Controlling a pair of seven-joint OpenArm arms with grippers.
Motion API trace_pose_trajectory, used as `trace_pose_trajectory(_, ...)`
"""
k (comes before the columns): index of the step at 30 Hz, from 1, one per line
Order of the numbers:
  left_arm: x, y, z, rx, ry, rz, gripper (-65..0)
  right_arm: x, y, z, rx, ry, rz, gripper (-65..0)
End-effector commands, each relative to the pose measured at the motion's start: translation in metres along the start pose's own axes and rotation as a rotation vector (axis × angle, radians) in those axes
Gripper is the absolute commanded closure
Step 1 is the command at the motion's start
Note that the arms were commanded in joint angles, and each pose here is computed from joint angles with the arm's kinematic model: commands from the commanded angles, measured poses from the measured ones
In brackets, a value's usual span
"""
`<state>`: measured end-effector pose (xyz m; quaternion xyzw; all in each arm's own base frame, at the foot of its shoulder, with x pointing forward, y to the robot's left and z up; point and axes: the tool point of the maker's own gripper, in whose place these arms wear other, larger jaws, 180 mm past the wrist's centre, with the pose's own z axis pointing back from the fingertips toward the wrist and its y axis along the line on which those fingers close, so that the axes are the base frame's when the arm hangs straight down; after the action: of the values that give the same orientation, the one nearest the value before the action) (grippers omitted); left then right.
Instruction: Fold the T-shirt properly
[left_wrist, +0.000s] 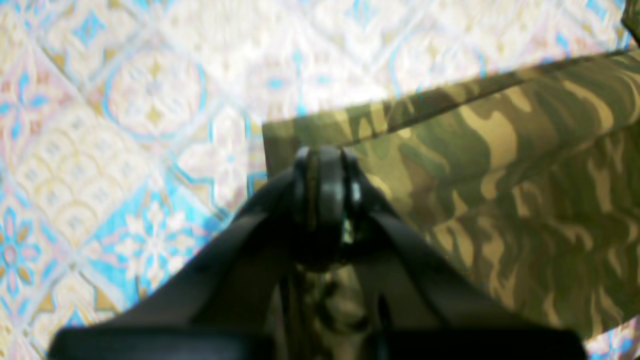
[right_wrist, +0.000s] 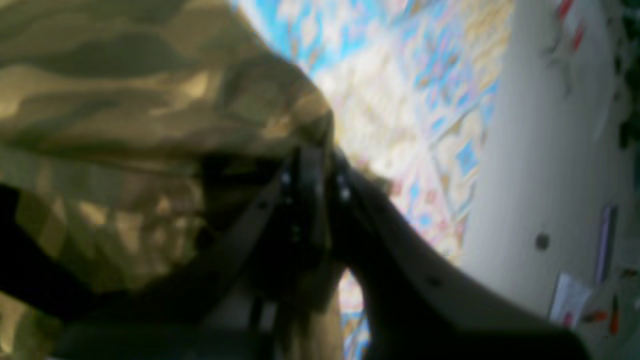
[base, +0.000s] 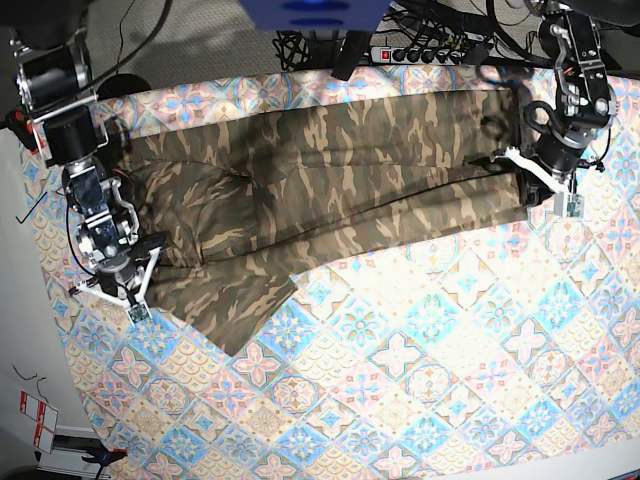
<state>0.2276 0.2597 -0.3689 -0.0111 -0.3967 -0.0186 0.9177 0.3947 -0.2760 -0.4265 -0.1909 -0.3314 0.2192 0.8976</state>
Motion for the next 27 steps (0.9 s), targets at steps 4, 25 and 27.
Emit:
trace_pose_trajectory(4,0.008,0.003,0.003,0.011,-0.028,-0.018,0.0,0.014,-0.021,0.002,-0.052,-0.040,-0.010,-0.4)
trace_pose_trajectory(25,0.010,-0.005,0.000,-0.008,-0.031,-0.023,0.0,0.049,-0.018,0.063,-0.050,-0.006,-0.114,-54.2)
trace_pose_trajectory(27,0.010,-0.005,0.000,-0.008,-0.031,-0.023,0.0,0.059,-0.012,0.067,-0.039,-0.035,-0.120,-54.8)
